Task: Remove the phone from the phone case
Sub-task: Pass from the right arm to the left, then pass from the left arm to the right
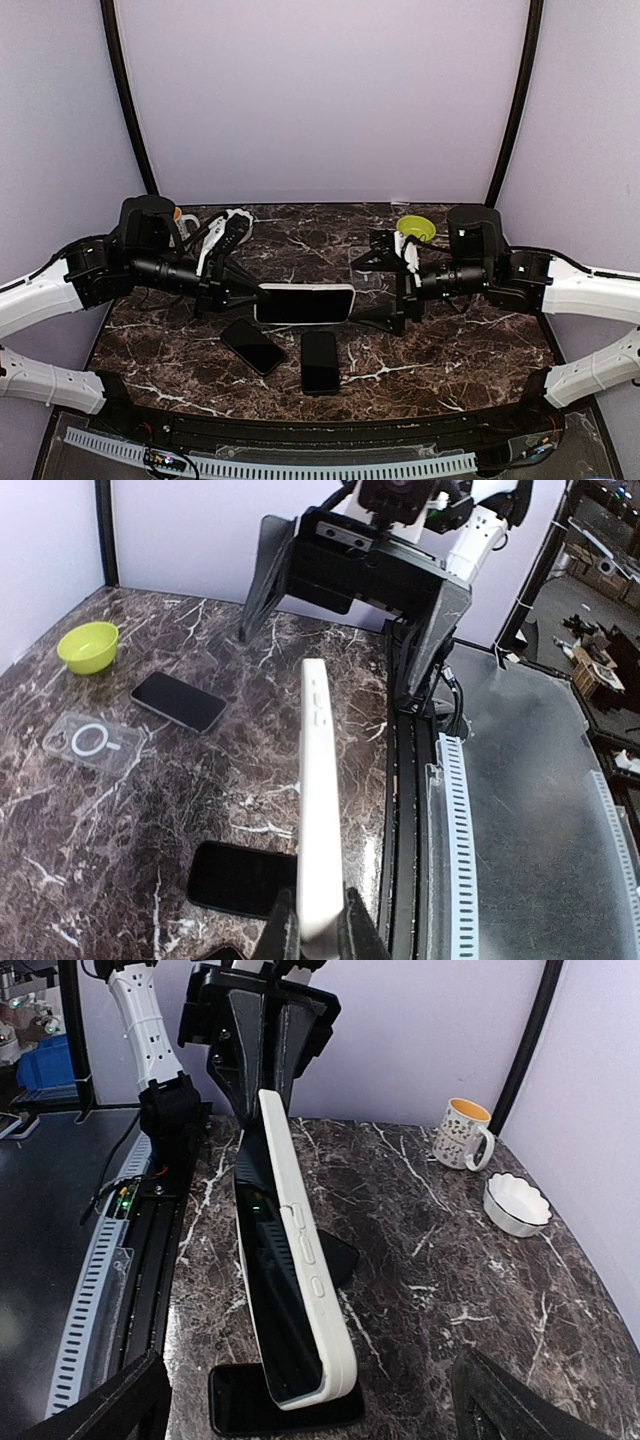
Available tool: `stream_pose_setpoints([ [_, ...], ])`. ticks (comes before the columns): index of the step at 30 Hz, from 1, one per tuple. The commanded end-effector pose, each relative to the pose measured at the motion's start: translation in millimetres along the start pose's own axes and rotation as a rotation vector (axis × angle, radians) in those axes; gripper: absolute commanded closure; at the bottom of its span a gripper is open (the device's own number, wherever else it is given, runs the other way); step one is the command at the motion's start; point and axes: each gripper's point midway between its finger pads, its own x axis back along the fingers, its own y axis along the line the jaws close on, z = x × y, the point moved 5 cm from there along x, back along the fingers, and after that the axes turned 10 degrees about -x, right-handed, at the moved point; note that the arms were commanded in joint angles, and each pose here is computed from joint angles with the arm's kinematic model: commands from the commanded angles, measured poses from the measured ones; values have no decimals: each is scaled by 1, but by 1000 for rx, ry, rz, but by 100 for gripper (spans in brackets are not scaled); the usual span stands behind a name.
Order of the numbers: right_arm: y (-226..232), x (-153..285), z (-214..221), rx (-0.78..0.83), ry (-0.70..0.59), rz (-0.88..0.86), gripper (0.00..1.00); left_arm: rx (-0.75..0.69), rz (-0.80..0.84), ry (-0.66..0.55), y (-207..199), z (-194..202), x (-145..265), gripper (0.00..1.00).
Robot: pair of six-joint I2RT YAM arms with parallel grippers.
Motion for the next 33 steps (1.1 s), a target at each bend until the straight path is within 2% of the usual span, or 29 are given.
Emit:
stream_pose_setpoints([
  [1,4,-7,-9,-43,-1,-89,1,-241,52,-136,-14,-26,13,100],
  [4,6,-12,-13,-38,3,-128,4,-278,47,-153,-15,-28,14,100],
  [9,11,-18,-11,-31,17,-195,23,-317,16,-171,-15,-25,17,100],
  [14,12,-20,-16,-16,-31,-197,57,-333,-13,-208,-14,-28,20,100],
  [15,13,-21,-17,-12,-38,-196,61,-336,-15,-217,-14,-29,20,100],
  [26,13,-32,-13,-3,-63,-166,62,-323,-1,-252,-15,-29,18,100],
  [31,11,-34,-8,-5,-59,-146,54,-316,-8,-263,-15,-28,19,100],
  [33,12,-34,-7,-4,-64,-146,55,-313,-8,-263,-15,-28,19,100],
])
